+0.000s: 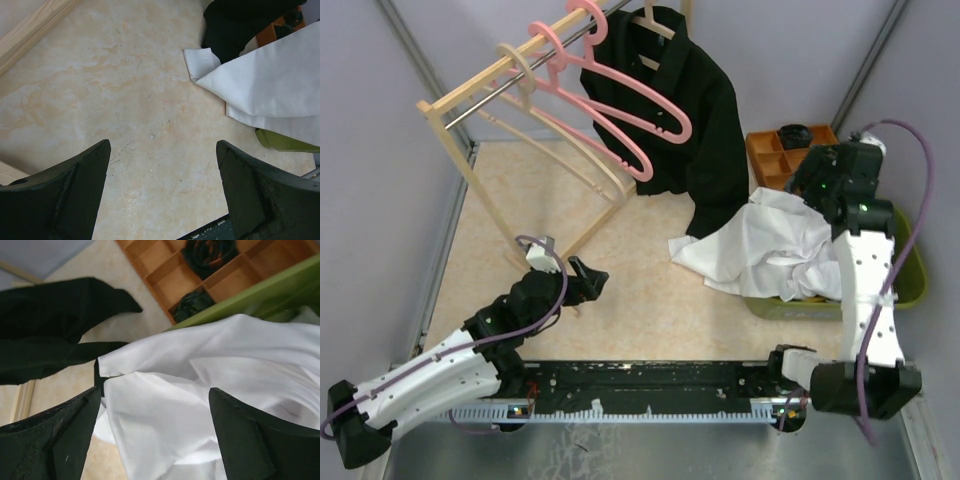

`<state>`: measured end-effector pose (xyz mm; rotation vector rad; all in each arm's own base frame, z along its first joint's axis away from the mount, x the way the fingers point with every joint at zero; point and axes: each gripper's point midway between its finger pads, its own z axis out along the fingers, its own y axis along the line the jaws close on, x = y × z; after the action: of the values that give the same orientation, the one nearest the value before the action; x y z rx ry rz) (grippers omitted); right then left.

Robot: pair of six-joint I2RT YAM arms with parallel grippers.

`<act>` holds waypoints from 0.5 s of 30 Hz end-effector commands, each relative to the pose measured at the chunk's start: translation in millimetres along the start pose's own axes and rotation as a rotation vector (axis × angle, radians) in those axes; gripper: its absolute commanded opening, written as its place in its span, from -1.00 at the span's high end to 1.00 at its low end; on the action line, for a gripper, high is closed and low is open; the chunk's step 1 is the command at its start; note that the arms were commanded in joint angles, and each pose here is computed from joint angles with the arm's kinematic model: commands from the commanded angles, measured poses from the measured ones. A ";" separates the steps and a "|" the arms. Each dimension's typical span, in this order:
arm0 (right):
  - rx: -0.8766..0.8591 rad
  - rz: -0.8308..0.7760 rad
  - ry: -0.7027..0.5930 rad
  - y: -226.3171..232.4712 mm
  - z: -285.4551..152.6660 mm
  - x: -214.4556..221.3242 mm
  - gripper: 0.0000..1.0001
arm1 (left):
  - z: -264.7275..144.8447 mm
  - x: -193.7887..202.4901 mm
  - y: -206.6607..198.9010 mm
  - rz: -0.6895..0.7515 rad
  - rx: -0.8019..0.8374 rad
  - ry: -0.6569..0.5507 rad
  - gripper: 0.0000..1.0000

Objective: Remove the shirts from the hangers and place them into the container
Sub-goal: Adjust the shirt in the bin.

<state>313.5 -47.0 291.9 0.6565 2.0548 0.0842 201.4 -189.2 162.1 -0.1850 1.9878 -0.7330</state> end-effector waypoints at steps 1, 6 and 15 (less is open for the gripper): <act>-0.024 -0.110 0.098 33.0 47.8 16.0 -0.80 | 1.3 -3.8 -4.8 0.024 0.006 -0.002 -0.83; 0.037 -0.129 0.130 33.1 82.6 14.7 -0.91 | -1.0 -5.4 -4.8 0.020 0.000 0.000 -0.83; 0.169 -0.192 0.214 1.9 94.7 49.4 -0.16 | -2.3 -6.6 -2.2 0.007 -0.009 -0.010 -0.83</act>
<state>382.4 -30.4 190.4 0.5758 2.3977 -0.0577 200.9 -187.6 158.1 -0.1778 2.0038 -0.7121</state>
